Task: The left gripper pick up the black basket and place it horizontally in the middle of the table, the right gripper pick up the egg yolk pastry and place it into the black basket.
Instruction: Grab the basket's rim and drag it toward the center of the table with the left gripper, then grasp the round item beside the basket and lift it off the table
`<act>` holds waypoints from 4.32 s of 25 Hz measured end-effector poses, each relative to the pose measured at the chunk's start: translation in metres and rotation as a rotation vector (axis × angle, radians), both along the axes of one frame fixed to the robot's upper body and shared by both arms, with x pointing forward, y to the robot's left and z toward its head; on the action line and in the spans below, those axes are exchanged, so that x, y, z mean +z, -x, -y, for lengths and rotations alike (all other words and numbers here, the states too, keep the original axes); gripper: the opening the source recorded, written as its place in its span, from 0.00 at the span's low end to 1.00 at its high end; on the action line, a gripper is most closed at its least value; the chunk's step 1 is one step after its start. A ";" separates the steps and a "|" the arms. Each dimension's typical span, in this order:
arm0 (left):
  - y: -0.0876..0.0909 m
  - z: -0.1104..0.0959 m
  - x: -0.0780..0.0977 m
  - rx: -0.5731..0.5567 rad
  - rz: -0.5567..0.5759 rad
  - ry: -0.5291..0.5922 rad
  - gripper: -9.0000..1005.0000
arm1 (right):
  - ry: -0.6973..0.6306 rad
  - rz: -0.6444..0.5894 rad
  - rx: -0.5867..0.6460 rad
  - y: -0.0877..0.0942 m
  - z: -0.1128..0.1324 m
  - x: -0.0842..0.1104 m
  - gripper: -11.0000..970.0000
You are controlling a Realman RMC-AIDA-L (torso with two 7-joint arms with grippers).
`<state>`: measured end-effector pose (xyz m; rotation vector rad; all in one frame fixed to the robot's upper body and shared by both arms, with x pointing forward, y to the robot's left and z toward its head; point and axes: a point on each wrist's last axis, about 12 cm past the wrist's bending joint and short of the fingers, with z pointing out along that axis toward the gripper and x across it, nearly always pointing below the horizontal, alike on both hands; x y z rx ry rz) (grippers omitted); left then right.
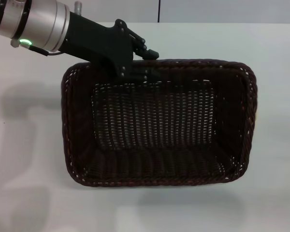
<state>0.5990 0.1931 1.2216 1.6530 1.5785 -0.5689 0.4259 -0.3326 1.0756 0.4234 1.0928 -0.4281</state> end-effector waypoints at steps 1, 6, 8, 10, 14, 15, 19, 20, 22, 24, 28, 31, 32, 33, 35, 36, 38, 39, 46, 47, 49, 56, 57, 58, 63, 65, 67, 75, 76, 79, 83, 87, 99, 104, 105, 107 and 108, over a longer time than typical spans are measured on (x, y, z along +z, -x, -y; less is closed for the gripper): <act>0.000 0.000 0.000 -0.003 0.000 0.004 0.25 | 0.000 0.001 0.000 0.000 0.000 0.000 0.71; 0.001 0.001 0.002 -0.012 0.001 0.028 0.39 | 0.001 0.002 -0.001 0.000 0.000 0.001 0.71; 0.001 0.001 0.004 -0.005 0.011 0.065 0.41 | 0.002 0.001 -0.002 0.000 0.001 0.000 0.71; 0.001 0.001 0.005 -0.003 0.014 0.080 0.42 | 0.002 0.000 -0.002 0.000 0.001 0.000 0.71; 0.000 0.000 0.007 0.004 0.028 0.115 0.42 | 0.003 -0.001 -0.002 0.000 0.001 0.000 0.71; 0.000 0.000 0.007 0.004 0.028 0.115 0.42 | 0.003 -0.001 -0.002 0.000 0.001 0.000 0.71; 0.001 -0.004 0.009 0.021 0.042 0.181 0.42 | 0.005 -0.002 -0.007 0.002 0.002 0.000 0.71; 0.001 -0.008 0.011 0.031 0.050 0.217 0.42 | 0.006 -0.002 -0.008 0.002 0.002 0.000 0.71; 0.001 -0.030 0.021 0.115 0.095 0.377 0.42 | 0.008 -0.002 -0.009 0.003 0.002 -0.001 0.71; 0.002 -0.049 0.025 0.183 0.116 0.484 0.42 | 0.009 -0.002 -0.008 0.003 0.002 -0.001 0.71; 0.007 -0.089 0.025 0.330 0.147 0.707 0.42 | 0.009 -0.003 -0.004 0.003 0.001 -0.001 0.71; 0.016 -0.125 0.016 0.471 0.178 0.892 0.42 | 0.009 -0.003 0.002 0.003 0.000 -0.001 0.71; 0.024 -0.147 0.007 0.569 0.190 0.994 0.42 | 0.009 -0.002 0.004 0.002 -0.001 -0.001 0.71; 0.024 -0.147 0.007 0.569 0.190 0.994 0.42 | 0.009 -0.002 0.004 0.002 -0.001 -0.001 0.71; 0.030 -0.166 -0.004 0.675 0.189 1.087 0.42 | 0.008 -0.002 0.008 0.001 -0.001 0.000 0.71; 0.033 -0.175 -0.010 0.732 0.187 1.134 0.42 | 0.008 -0.002 0.010 0.000 -0.002 0.000 0.71; 0.037 -0.192 -0.022 0.839 0.176 1.215 0.42 | 0.008 0.000 0.013 -0.001 -0.002 0.000 0.71; 0.039 -0.197 -0.028 0.881 0.170 1.243 0.42 | 0.008 0.002 0.015 -0.002 -0.002 0.001 0.71; 0.047 -0.223 -0.064 1.116 0.176 1.295 0.42 | 0.009 0.008 0.022 -0.005 -0.003 0.002 0.71; 0.048 -0.224 -0.072 1.156 0.190 1.275 0.42 | 0.008 0.010 0.024 -0.006 -0.004 0.002 0.71; 0.048 -0.224 -0.076 1.174 0.205 1.259 0.42 | 0.008 0.011 0.026 -0.007 -0.004 0.003 0.71; 0.053 -0.221 -0.101 1.252 0.391 1.089 0.42 | -0.020 -0.025 0.074 -0.013 -0.012 0.001 0.71; 0.055 -0.221 -0.105 1.266 0.452 1.038 0.42 | -0.038 -0.047 0.108 -0.014 -0.018 0.000 0.71; 0.055 -0.221 -0.105 1.266 0.452 1.038 0.42 | -0.038 -0.047 0.108 -0.014 -0.018 0.000 0.71; 0.061 -0.227 -0.113 1.348 0.649 0.902 0.42 | -0.076 -0.112 0.222 -0.012 -0.044 -0.002 0.71; 0.062 -0.233 -0.113 1.377 0.674 0.881 0.41 | -0.084 -0.147 0.257 -0.010 -0.055 -0.003 0.71; 0.066 -0.242 -0.110 1.408 0.701 0.884 0.41 | -0.107 -0.199 0.316 -0.006 -0.071 -0.005 0.71; 0.067 -0.246 -0.105 1.406 0.734 0.888 0.41 | -0.142 -0.314 0.466 -0.003 -0.100 -0.017 0.71; 0.067 -0.246 -0.104 1.405 0.736 0.889 0.41 | -0.143 -0.332 0.486 -0.002 -0.103 -0.020 0.71; 0.067 -0.247 -0.100 1.393 0.752 0.890 0.41 | -0.148 -0.388 0.554 -0.001 -0.115 -0.028 0.71; 0.068 -0.247 -0.097 1.372 0.775 0.902 0.41 | -0.161 -0.428 0.588 0.000 -0.121 -0.033 0.71; 0.070 -0.247 -0.096 1.369 0.782 0.910 0.41 | -0.187 -0.457 0.593 0.002 -0.121 -0.039 0.71; 0.077 -0.248 -0.093 1.345 0.817 0.932 0.41 | -0.195 -0.524 0.672 -0.019 -0.121 -0.061 0.71; 0.081 -0.250 -0.092 1.341 0.823 0.941 0.41 | -0.183 -0.544 0.697 -0.024 -0.125 -0.063 0.71; 0.081 -0.250 -0.092 1.341 0.825 0.943 0.41 | -0.182 -0.546 0.698 -0.025 -0.125 -0.064 0.71; 0.082 -0.250 -0.091 1.342 0.830 0.950 0.41 | -0.182 -0.553 0.708 -0.026 -0.126 -0.065 0.71; 0.082 -0.250 -0.091 1.342 0.830 0.950 0.41 | -0.184 -0.557 0.715 -0.027 -0.127 -0.066 0.71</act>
